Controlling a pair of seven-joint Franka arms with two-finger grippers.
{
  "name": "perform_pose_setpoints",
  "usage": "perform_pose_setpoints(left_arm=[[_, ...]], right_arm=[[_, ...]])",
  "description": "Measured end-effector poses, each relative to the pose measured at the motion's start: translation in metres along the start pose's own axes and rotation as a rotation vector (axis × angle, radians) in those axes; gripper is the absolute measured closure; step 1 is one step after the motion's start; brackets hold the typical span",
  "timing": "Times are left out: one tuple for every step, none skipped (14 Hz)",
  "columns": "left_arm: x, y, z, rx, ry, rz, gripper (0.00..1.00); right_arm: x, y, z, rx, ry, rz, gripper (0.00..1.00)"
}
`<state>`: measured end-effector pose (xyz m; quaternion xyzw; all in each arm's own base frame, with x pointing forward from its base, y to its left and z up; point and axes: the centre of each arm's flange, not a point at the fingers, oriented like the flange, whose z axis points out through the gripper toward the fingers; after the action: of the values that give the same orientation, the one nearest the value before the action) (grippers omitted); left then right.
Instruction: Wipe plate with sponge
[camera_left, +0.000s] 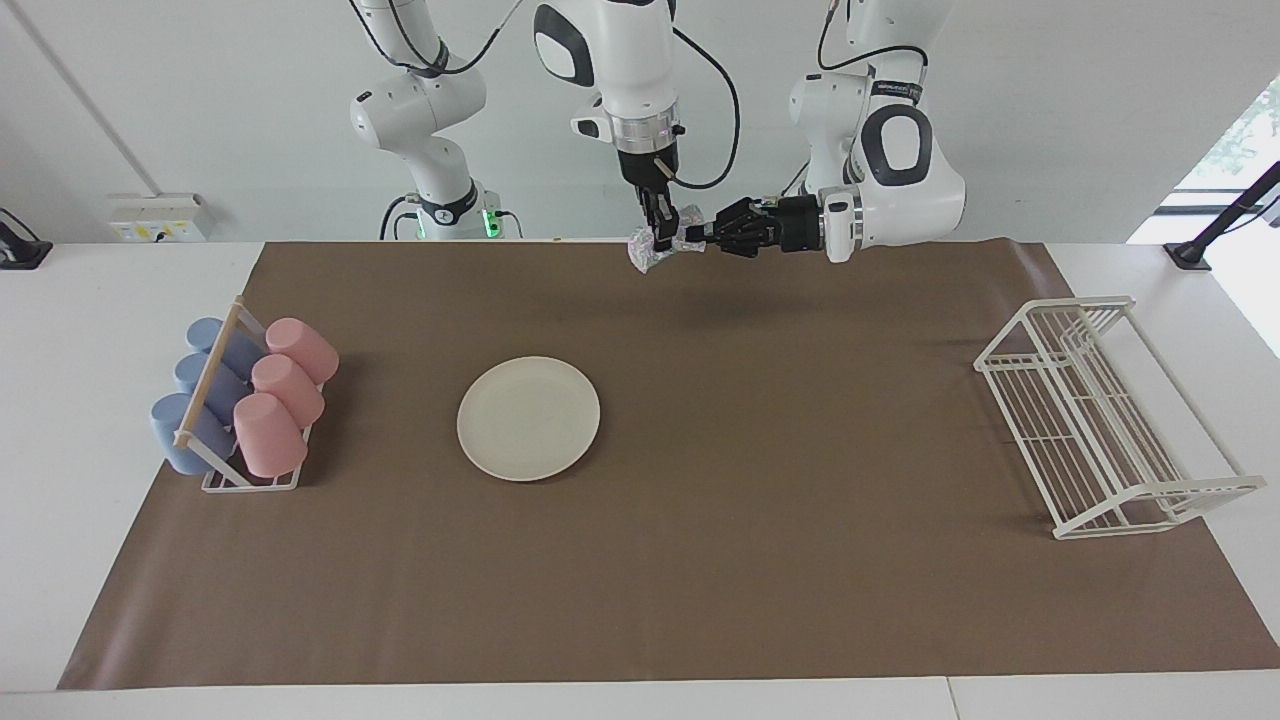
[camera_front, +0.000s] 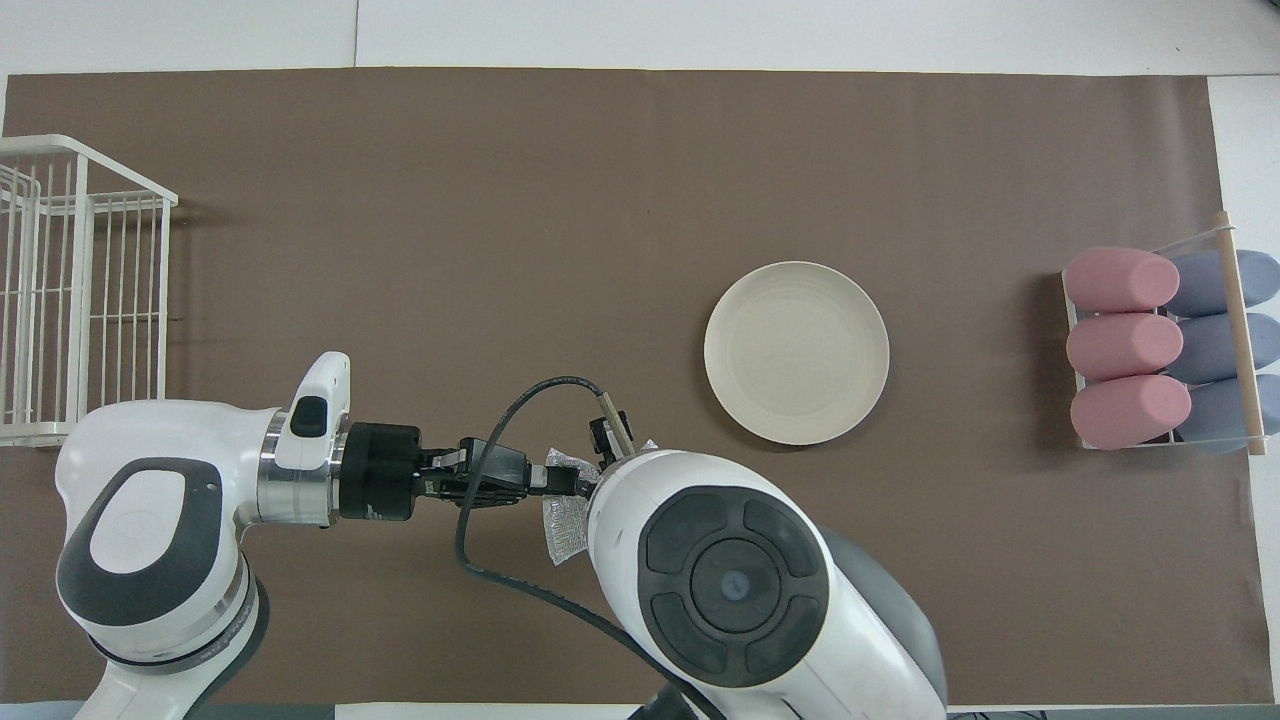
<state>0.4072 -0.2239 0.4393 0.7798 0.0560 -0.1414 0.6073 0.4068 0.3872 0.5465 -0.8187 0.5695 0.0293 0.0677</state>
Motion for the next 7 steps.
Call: perform_pose_setpoints(left_arm=[[0.000,0.000,-0.001,0.000,0.003,-0.002,0.96],[0.002,0.000,-0.002,0.003,0.015,-0.005,0.96],[0.004,-0.001,-0.004,0.010,0.039,-0.011,0.96],[0.007,-0.002,-0.006,0.017,0.063,-0.018,0.96],[0.009,-0.004,-0.009,0.034,0.091,-0.024,0.96],[0.012,-0.007,-0.011,0.072,0.127,-0.031,0.96],[0.015,-0.010,-0.012,0.121,0.160,-0.040,0.96]], right_arm=[[0.006,-0.001,-0.003,0.004,0.002,-0.069,0.27],[0.017,-0.003,-0.006,0.006,0.006,-0.153,0.15],[0.035,-0.006,-0.011,0.001,0.013,-0.240,0.05],[0.056,-0.008,-0.016,-0.010,0.019,-0.319,0.00],[0.079,-0.011,-0.022,-0.016,0.025,-0.393,0.00],[0.105,-0.015,-0.029,-0.012,0.030,-0.458,0.00],[0.131,-0.018,-0.036,-0.004,0.036,-0.511,0.00]])
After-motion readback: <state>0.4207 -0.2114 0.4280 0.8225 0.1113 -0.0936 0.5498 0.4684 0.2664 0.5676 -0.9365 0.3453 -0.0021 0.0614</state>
